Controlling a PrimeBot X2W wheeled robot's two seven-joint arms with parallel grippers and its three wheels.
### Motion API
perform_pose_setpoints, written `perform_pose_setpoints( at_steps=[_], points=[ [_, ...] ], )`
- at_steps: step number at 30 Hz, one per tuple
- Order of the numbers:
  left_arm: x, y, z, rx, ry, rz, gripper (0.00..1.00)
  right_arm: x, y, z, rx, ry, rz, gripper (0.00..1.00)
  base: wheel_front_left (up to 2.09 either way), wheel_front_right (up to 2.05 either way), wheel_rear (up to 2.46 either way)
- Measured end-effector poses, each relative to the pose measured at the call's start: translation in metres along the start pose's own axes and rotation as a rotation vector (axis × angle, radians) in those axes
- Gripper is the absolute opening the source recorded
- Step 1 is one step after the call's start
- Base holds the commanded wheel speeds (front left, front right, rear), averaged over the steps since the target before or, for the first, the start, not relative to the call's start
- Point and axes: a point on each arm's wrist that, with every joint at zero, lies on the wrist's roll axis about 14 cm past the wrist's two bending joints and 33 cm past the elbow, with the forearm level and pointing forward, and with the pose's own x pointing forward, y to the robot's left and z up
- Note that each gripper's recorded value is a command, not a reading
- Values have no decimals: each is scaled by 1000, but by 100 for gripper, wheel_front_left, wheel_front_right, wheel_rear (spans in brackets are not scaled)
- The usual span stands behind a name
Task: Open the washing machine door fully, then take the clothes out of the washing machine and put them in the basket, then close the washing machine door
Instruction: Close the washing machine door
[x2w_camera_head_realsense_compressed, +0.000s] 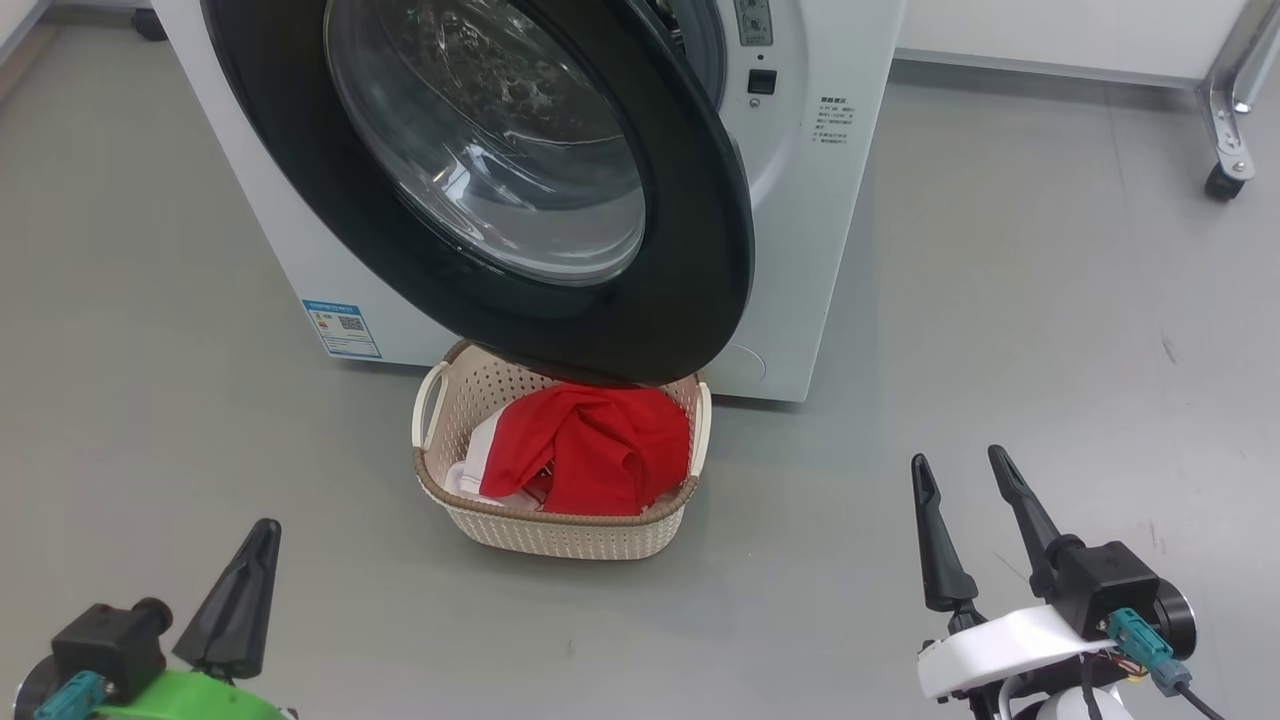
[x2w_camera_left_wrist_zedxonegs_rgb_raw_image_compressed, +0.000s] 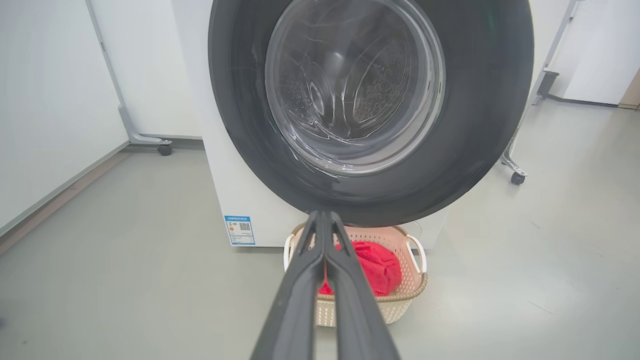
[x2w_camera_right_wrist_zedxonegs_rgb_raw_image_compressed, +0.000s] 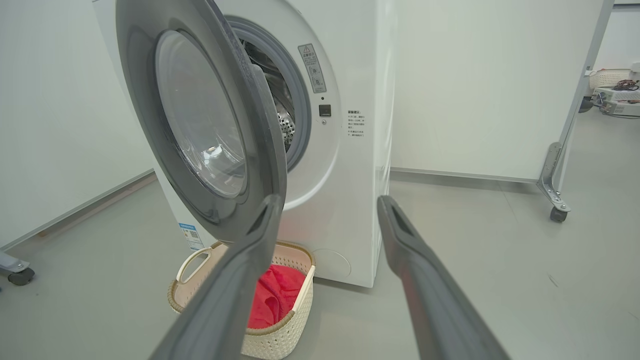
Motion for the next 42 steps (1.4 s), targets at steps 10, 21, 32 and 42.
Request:
perform_pose_setpoints(
  at_steps=[10,21,32,42],
  points=[
    [0,-8,-13,7,27,-1,100,-2,-2,0,0,0,-8,100,0,0,0],
    [7,-9,-2,18,-19,14,100,-2,-5,-3,5,8,-18,100,0,0,0],
    [10,-7,4,27,-47,34,100,-2,-6,-5,9,14,-19,100,0,0,0],
    [12,-10,3,41,-48,32,100,-1,-6,-6,14,18,-24,100,0,0,0]
  ],
)
